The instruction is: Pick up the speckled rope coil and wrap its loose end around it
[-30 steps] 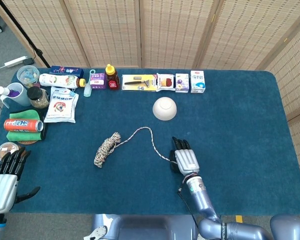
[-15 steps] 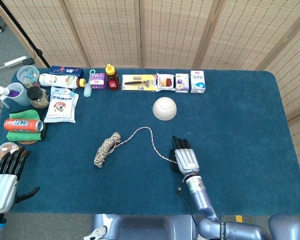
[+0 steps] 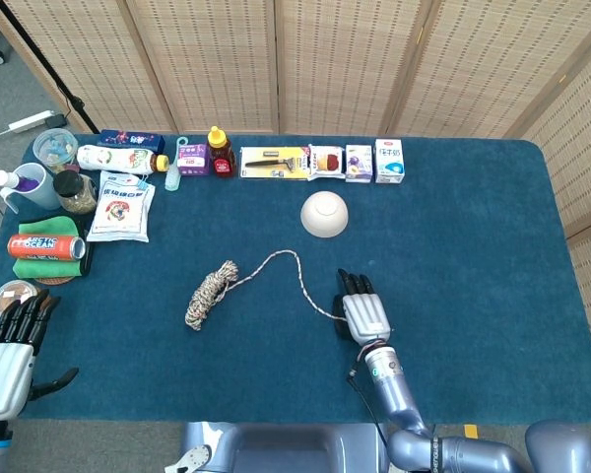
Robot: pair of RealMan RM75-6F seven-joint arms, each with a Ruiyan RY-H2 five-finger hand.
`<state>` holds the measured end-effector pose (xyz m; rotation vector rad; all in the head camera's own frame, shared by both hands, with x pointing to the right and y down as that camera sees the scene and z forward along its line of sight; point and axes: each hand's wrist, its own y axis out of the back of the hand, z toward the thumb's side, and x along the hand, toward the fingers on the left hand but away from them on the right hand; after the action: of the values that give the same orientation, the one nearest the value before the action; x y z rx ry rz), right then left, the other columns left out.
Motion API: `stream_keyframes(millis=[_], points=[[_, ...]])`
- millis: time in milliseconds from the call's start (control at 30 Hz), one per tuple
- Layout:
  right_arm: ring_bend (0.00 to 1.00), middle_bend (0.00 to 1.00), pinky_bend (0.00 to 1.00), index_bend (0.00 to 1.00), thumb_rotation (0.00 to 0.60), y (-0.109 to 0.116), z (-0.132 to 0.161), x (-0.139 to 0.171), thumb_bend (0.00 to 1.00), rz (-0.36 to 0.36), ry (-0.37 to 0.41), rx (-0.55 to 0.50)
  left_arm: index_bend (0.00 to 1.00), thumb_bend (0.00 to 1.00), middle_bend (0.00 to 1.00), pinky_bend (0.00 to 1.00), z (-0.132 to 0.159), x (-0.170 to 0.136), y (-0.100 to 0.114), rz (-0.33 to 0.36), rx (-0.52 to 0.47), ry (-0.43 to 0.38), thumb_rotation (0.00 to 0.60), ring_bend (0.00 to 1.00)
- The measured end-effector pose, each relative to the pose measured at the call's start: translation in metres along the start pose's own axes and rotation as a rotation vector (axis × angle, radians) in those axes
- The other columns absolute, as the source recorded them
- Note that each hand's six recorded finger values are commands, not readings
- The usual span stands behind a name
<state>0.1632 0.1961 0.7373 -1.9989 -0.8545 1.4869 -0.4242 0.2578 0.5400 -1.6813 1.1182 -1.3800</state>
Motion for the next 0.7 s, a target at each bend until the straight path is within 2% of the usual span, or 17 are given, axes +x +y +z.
stream_keyframes(millis=[267, 700], points=[[0.0, 0.0, 0.0, 0.6, 0.6, -0.0027, 0.0008, 0.0011, 0.46, 0.003, 0.005, 0.003, 0.0, 0.09, 0.0, 0.0, 0.0, 0.0002, 0.0001, -0.001, -0.001, 0.0, 0.6, 0.0], [0.0, 0.0, 0.0, 0.63, 0.6, 0.0034, 0.0041, 0.005, 0.49, -0.042, 0.027, 0.011, 0.0, 0.09, 0.0, 0.0, -0.0002, 0.0009, -0.0005, -0.004, -0.001, 0.002, 0.6, 0.0]])
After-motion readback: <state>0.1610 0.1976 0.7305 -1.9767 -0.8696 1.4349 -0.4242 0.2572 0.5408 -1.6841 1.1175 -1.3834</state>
